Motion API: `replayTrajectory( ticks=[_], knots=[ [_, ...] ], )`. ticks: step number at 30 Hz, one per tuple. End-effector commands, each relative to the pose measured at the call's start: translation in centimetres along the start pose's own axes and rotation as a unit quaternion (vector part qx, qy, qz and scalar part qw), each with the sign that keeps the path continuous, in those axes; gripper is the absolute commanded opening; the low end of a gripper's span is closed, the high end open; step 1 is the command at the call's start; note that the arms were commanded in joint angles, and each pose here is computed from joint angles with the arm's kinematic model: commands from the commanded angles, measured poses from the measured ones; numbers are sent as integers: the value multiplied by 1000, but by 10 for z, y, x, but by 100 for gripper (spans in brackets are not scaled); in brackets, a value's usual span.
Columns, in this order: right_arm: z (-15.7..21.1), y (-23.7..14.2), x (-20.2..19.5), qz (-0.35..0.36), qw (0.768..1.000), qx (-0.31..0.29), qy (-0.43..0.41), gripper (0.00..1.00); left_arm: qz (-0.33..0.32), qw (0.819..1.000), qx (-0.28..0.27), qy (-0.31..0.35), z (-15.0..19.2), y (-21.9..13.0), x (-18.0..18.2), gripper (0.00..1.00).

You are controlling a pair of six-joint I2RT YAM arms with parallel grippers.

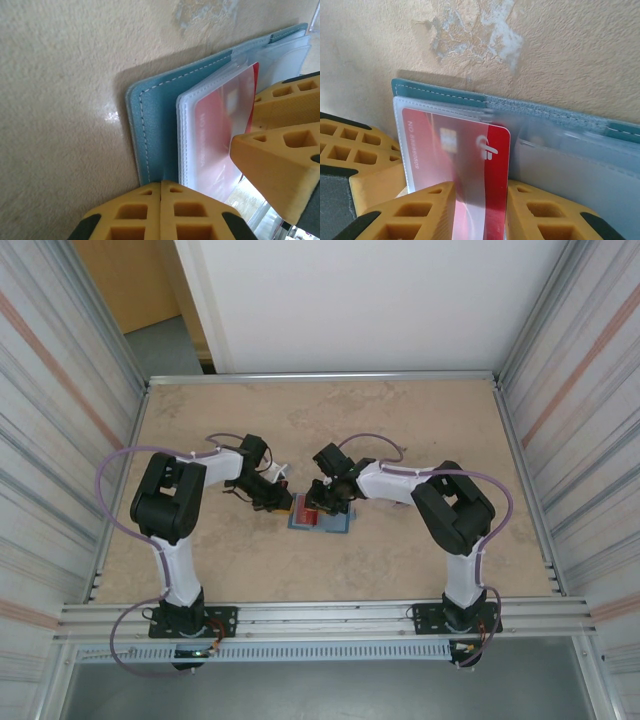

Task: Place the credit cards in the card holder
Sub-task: Insert the credit card into the card slot.

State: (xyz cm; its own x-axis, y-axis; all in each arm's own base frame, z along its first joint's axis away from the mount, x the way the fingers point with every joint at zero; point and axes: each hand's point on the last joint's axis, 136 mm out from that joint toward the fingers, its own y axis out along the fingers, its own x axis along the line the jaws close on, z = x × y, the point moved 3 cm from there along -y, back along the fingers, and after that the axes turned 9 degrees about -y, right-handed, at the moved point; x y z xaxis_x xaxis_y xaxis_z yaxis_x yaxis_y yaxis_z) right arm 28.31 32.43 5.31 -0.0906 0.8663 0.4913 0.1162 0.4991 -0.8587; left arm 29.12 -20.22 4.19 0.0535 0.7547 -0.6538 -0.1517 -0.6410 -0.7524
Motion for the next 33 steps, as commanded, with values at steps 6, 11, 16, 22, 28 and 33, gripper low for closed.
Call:
replayTrajectory(
  ticks=[6,11,16,22,28,33],
  knots=[
    [7,1,6,7,1000,18,-22,29,-14,1000,13,-4,8,3,2,0],
    [5,4,15,0,999,21,-30,28,-13,1000,14,-2,9,4,1,0],
    [4,6,18,1,999,25,-33,27,-13,1000,18,-3,9,6,2,0],
    [1,-5,12,6,999,22,-34,29,-18,1000,10,2,9,1,-1,0],
    [3,-35,3,19,999,16,-41,31,-62,995,-33,70,1,-28,-13,8],
    [7,-55,-9,24,999,12,-40,31,-91,986,-71,117,-5,-55,-28,15]
  ],
)
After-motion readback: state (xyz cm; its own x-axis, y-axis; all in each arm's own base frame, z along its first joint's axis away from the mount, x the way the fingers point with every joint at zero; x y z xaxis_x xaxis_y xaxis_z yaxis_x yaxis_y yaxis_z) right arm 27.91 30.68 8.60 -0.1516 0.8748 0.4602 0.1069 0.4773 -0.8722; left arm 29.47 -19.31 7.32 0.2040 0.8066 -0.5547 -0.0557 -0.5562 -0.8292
